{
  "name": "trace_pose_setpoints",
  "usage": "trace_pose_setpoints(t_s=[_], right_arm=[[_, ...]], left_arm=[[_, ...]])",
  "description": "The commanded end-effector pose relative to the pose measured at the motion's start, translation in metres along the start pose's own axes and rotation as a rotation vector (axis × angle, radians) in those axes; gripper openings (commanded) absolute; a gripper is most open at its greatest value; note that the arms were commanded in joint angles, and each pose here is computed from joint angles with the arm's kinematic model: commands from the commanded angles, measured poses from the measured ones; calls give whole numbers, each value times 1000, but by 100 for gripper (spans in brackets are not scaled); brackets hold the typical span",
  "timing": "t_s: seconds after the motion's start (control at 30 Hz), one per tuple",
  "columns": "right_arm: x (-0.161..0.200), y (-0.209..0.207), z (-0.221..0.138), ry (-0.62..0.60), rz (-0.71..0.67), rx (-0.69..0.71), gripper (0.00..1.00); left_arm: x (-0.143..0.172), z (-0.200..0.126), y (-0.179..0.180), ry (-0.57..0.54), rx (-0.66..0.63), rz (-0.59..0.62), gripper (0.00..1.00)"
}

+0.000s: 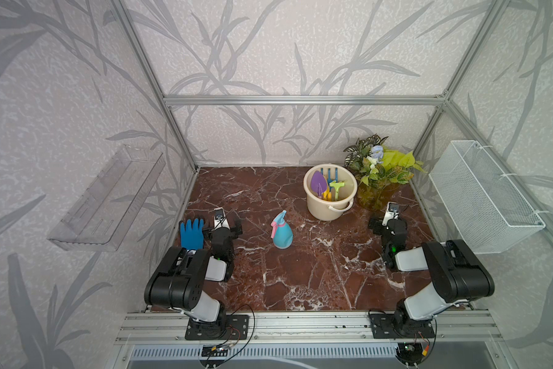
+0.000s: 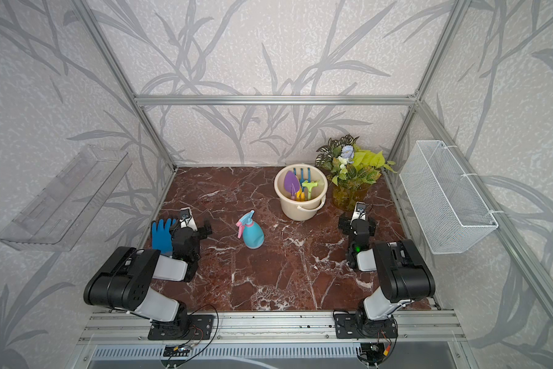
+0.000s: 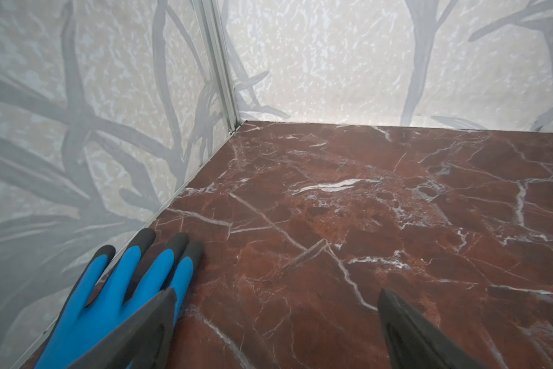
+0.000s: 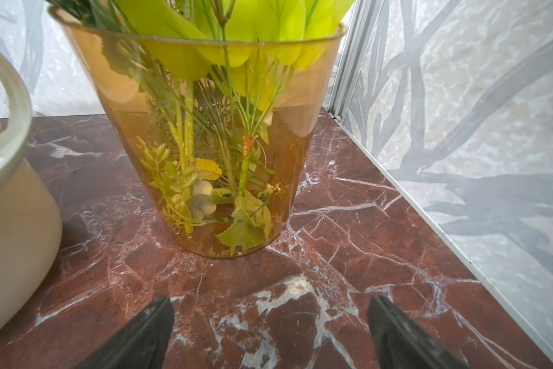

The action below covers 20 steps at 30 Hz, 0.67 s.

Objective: Organize the gardening tools
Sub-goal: Reset both arms

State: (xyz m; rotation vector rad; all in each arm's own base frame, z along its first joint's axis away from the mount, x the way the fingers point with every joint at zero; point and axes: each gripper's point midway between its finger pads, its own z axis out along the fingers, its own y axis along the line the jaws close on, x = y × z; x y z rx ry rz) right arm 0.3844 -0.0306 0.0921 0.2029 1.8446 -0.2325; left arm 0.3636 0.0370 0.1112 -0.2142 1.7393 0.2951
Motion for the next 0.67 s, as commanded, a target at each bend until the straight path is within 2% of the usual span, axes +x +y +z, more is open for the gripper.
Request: trace_pose_setpoints(t_s=[0.0, 0.03, 0.13, 0.2, 0.37, 0.47, 0.63], right_arm=[[-7, 2, -2, -49, 14, -12, 99], [-7, 2, -4, -54, 12, -9, 99], [-8, 5, -5, -62, -6, -8, 99], [-8, 6, -4, -59, -13, -1, 99], [-7, 7, 2, -27, -12, -2, 99], [-4, -1, 8, 19, 45, -27, 99], [-5, 0, 7, 9, 38, -31, 99]], left_arm=[[-24, -1, -4, -101, 32, -46, 100], [-20, 3, -5, -54, 34, -36, 100], [-22, 0, -3, -88, 29, -45, 100], [-19, 3, -5, -48, 35, -39, 100], [-20, 2, -4, -63, 30, -36, 100], [-20, 2, -4, -61, 31, -37, 100], [-20, 1, -4, -60, 32, -38, 100]])
